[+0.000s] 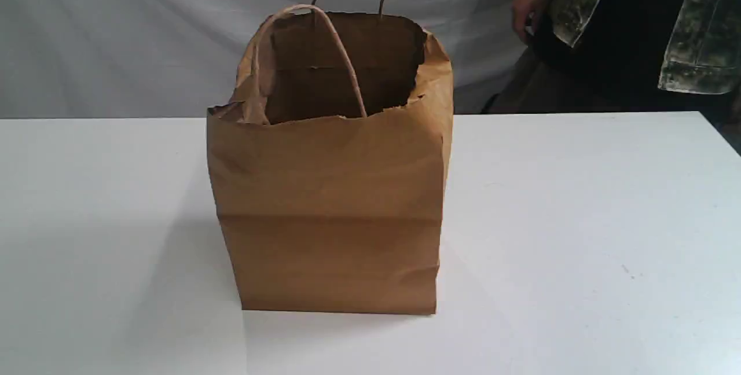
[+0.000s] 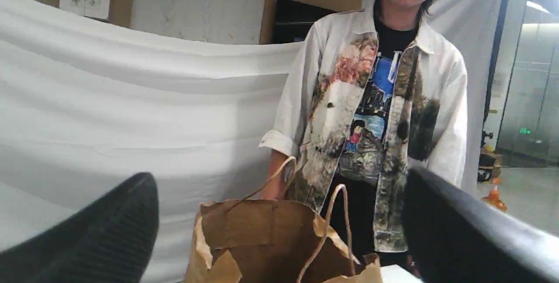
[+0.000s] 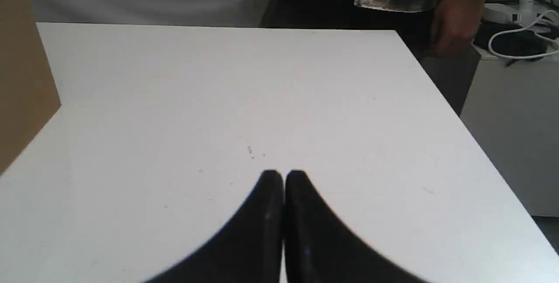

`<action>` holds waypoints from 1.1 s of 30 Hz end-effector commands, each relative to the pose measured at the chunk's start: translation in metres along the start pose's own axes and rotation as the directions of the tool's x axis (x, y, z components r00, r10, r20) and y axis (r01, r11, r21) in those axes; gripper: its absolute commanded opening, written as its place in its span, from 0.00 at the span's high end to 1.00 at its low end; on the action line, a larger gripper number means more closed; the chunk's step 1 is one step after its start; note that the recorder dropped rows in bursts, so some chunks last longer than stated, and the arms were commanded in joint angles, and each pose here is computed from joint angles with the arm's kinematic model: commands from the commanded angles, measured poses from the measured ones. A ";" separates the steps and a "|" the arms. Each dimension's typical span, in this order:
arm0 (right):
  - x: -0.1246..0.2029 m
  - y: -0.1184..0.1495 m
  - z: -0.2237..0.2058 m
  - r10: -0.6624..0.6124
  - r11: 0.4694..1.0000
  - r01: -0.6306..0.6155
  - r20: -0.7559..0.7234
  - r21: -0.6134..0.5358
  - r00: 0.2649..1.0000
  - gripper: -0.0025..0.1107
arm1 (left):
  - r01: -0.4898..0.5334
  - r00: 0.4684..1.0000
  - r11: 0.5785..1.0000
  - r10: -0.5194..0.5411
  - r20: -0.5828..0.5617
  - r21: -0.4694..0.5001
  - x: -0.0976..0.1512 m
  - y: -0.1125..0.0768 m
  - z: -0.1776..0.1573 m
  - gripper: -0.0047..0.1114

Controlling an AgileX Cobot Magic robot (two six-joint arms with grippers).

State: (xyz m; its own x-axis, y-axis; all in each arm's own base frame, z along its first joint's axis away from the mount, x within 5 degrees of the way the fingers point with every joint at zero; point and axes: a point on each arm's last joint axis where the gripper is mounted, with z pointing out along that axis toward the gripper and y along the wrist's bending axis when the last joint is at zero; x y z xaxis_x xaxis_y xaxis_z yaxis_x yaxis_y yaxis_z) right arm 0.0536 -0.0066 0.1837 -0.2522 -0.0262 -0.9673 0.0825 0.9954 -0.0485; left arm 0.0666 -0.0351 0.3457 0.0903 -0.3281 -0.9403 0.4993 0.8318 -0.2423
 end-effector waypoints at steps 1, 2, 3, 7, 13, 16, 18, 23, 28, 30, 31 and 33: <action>0.001 -0.001 0.000 0.000 1.000 0.000 0.004 0.010 1.000 0.98 | 0.300 0.950 0.951 -0.305 0.068 0.074 -0.007 -0.004 0.001 0.29; 0.001 -0.001 0.000 0.000 1.000 0.000 0.004 0.010 1.000 0.98 | 0.390 0.913 0.917 -0.397 0.089 0.090 -0.009 -0.004 0.000 0.29; 0.001 -0.001 0.000 0.000 1.000 0.000 0.004 0.010 1.000 0.98 | 0.410 0.901 0.907 -0.419 0.109 0.099 -0.012 -0.004 0.000 0.29; 0.001 -0.001 0.000 0.000 1.000 0.000 0.004 0.010 1.000 0.98 | 0.163 0.977 0.986 -0.167 0.135 0.036 -0.007 0.000 0.000 0.29; 0.001 -0.001 0.000 0.000 1.000 0.000 0.004 0.010 1.000 0.98 | -0.073 0.986 0.997 0.073 0.149 -0.007 0.045 0.015 -0.005 0.29; 0.001 -0.001 0.000 0.000 1.000 0.000 0.004 0.010 1.000 0.98 | -0.135 0.986 0.991 0.136 0.102 -0.017 0.070 0.021 -0.013 0.29; 0.001 -0.001 0.000 0.000 1.000 0.000 0.004 0.010 1.000 0.98 | -0.112 0.993 0.993 0.113 0.037 -0.035 0.083 0.026 -0.016 0.29; 0.001 -0.001 0.000 0.000 1.000 0.000 0.004 0.010 1.000 0.98 | -0.093 0.994 0.986 0.084 -0.069 -0.139 0.105 0.039 -0.021 0.29; 0.001 -0.001 0.000 0.000 1.000 0.000 0.004 0.010 1.000 0.98 | -0.050 0.997 0.947 0.029 -0.070 -0.317 0.110 0.053 -0.033 0.29; 0.001 -0.001 0.000 0.000 1.000 0.000 0.004 0.010 1.000 0.98 | -0.057 0.996 0.927 0.028 -0.084 -0.371 0.113 0.057 -0.038 0.29; 0.001 -0.001 0.000 0.000 1.000 0.000 0.004 0.010 1.000 0.98 | -0.066 0.995 0.920 0.031 -0.095 -0.387 0.114 0.057 -0.040 0.29; 0.001 -0.001 0.000 0.000 1.000 0.000 0.004 0.010 1.000 0.98 | -0.121 0.988 0.907 0.071 -0.136 -0.403 0.117 0.058 -0.044 0.29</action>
State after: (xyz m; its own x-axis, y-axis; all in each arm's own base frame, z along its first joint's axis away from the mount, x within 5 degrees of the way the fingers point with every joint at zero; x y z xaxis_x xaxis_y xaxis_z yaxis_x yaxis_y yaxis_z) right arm 0.0536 -0.0066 0.1835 -0.2541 -0.0260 -0.9668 0.0826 0.9954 -0.0485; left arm 0.0701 -0.0064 0.2169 0.0361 -0.2482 -0.9680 0.1158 0.9632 -0.2426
